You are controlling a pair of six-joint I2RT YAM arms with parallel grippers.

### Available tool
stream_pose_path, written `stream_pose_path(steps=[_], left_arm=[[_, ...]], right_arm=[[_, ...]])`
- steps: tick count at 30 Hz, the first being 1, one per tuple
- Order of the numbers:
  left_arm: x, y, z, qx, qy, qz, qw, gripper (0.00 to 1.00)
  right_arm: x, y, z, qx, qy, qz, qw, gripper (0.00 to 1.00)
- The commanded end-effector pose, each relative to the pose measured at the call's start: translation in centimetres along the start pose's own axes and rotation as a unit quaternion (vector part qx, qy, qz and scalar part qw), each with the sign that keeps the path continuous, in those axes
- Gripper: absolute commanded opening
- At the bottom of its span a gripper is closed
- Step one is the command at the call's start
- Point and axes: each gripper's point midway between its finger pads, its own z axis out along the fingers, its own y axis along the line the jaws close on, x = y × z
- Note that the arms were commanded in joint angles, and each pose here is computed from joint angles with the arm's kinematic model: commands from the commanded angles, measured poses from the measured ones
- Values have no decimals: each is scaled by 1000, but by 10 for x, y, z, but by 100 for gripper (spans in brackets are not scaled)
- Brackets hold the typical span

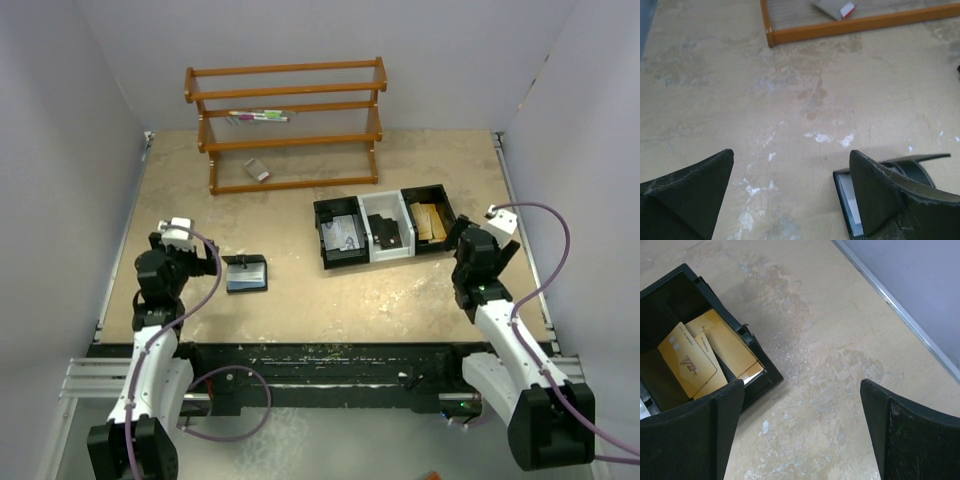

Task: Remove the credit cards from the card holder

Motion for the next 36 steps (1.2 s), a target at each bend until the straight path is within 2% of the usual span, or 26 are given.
stream_pose_path(steps=[1,3,4,6,12,14,17,20,22,25,31,33,36], left_arm=[[17,4,-5,-22,-14,-16,1000,99],[25,4,-8,-29,-20,-17,999,99],[28,6,-8,-35,-25,-19,999,99],[28,2,-10,-25,-32,-12,999,99],[32,-16,-15,23,-58,16,998,99],[34,-22,-17,40,-61,25,997,99],[34,-20,-15,36,-58,22,997,99],[34,-20,-16,35,-58,22,997,99],[34,-19,-16,31,-59,21,998,99],[35,-12,-16,8,-55,10,998,99],[35,-10,-14,5,-52,10,999,99],[35,-10,-15,5,-53,10,999,99],[35,-11,-17,5,-58,9,998,99]], right_arm=[[-22,16,2,-7,5,58,998,100],[-17,24,6,-17,28,47,998,100],[-12,19,11,0,36,17,999,100],[-14,5,10,42,31,27,998,99],[-37,-9,-19,-20,-99,29,995,100],[-37,-9,-25,-33,-104,33,993,100],[-37,-26,-29,5,-113,59,992,100],[-37,-25,-29,-3,-124,53,991,100],[-22,1,-27,-83,-121,-5,989,100],[-8,41,-34,-200,-113,-58,971,100],[-3,38,-29,-191,-123,-64,972,100],[-12,27,-33,-172,-149,-57,972,100],[-12,30,-52,-211,-185,-63,958,100]])
